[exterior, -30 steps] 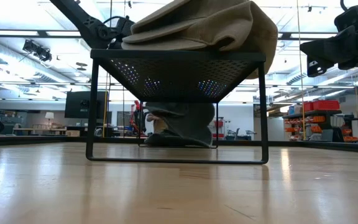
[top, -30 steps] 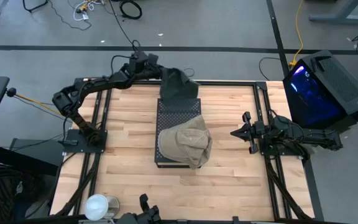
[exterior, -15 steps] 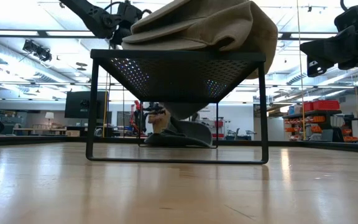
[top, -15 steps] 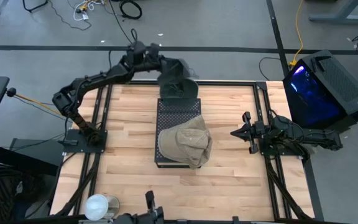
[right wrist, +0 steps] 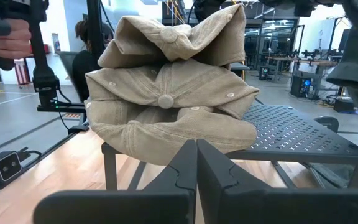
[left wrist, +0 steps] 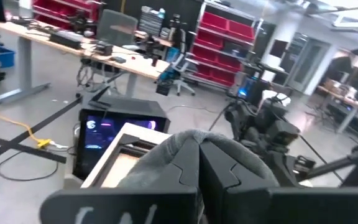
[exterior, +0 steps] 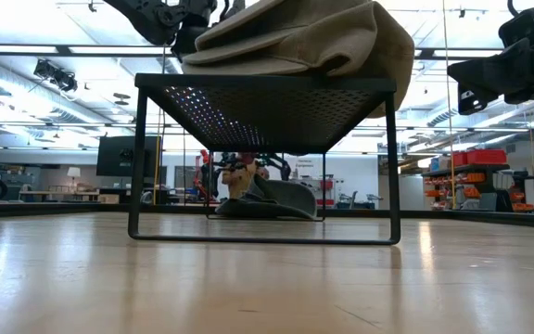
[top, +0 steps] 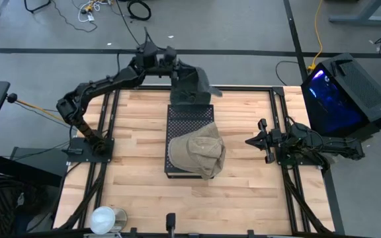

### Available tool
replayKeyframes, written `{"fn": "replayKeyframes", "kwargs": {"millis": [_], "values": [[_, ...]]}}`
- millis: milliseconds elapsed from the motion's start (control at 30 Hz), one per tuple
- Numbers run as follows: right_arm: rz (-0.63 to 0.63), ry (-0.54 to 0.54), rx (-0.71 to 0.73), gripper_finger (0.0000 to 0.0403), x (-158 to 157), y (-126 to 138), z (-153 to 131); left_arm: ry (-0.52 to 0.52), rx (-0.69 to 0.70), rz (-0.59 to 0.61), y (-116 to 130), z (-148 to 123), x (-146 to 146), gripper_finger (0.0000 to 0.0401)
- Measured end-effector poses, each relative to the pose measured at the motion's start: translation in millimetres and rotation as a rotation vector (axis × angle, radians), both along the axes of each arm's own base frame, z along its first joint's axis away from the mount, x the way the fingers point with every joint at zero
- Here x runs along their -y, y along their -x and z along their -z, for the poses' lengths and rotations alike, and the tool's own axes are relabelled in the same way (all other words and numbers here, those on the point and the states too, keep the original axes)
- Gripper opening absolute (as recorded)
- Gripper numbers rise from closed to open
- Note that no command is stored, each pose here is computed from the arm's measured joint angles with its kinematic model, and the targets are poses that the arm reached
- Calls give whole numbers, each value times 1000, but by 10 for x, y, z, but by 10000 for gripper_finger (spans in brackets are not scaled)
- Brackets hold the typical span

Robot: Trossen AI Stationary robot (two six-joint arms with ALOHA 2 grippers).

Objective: Pick & Place hat
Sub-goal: Put the bottom gray cap on the shelf

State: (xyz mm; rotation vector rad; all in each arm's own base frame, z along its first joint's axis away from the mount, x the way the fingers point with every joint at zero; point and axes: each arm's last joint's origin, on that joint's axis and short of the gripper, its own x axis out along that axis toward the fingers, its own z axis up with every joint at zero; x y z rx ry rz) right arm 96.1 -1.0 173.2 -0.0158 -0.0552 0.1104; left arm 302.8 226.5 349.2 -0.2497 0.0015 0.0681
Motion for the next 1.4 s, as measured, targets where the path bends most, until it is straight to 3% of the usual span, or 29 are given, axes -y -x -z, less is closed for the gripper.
{"fn": "replayKeyframes", "kwargs": {"millis": [200, 567, 967, 1400], "values": [[0, 0, 0, 7, 0, 0, 0, -50, -4, 78, -53, 4, 88, 0], [0, 0, 0, 7, 0, 0, 1, -24, -31, 173, -51, 41, 116, 0], [0, 0, 0, 7, 0, 0, 0, -120, -81, 299, -70, 124, 195, 0], [0, 0, -1, 7, 0, 0, 1, -121, -61, 484, -65, 138, 266, 0]]}}
